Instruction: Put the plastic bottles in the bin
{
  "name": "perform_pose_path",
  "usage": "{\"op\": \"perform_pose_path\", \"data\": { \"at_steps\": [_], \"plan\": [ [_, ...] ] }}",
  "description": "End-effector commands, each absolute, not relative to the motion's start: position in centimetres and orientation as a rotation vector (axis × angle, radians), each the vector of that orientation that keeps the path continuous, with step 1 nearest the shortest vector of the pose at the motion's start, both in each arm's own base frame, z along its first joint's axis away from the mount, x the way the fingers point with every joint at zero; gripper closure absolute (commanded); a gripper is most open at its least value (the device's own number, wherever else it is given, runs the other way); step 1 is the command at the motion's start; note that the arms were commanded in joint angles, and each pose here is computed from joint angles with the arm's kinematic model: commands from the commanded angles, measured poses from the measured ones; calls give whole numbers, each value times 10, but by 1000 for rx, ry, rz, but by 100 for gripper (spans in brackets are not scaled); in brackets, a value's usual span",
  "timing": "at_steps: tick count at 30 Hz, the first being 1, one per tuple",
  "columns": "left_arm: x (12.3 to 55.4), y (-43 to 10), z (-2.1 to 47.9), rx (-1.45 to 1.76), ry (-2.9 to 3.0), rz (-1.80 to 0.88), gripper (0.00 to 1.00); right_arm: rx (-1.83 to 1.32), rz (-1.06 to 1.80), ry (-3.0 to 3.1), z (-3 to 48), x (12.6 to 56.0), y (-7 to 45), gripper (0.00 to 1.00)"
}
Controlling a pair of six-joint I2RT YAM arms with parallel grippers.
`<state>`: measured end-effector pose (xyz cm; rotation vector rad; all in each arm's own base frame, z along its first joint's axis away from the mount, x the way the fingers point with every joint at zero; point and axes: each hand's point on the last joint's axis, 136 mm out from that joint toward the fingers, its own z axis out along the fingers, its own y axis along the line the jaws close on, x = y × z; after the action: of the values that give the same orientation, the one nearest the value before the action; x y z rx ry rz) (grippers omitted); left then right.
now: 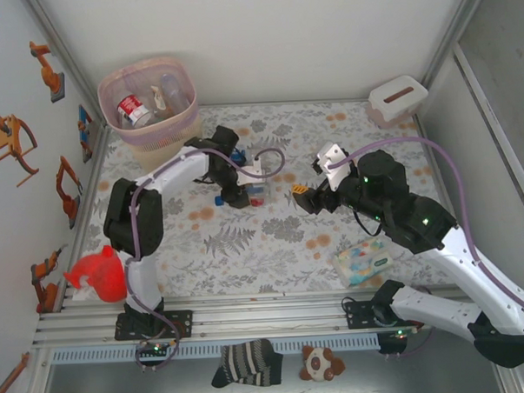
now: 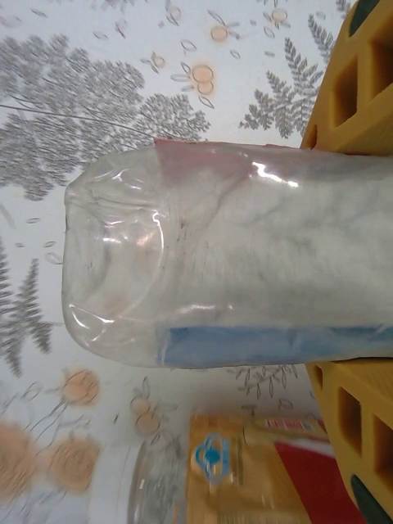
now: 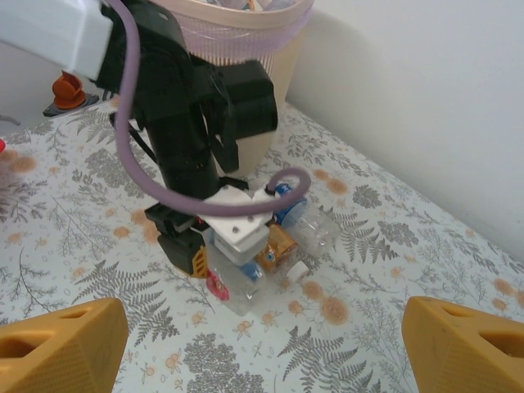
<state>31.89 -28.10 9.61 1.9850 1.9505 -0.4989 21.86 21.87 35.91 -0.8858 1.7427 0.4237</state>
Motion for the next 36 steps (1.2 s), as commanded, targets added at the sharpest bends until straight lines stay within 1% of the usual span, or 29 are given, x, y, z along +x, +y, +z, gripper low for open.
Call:
{"op": "perform_pose_path", "data": {
  "at_steps": [1,7,15,19,23,29,36],
  "plan": [
    [321,-284,154,1881,1859,-558,50,-879,426,1727,361,218,219,14],
    [333,-277,227,1692,1725,-560,50,-885,433,1726,360,220,223,14],
    [352,-251,322,1411,1535,-517,50,-900,453,1722,357,225,233,14],
    [363,-229,366,1271,1464,-491,50,-907,463,1719,356,227,238,14],
    [383,-198,402,1106,1420,-453,51,-916,471,1718,355,229,241,14],
    [416,-158,431,914,1411,-390,52,-917,479,1716,355,229,244,14],
    [462,-137,419,834,1508,-372,52,-913,487,1716,357,230,245,14]
  ]
}}
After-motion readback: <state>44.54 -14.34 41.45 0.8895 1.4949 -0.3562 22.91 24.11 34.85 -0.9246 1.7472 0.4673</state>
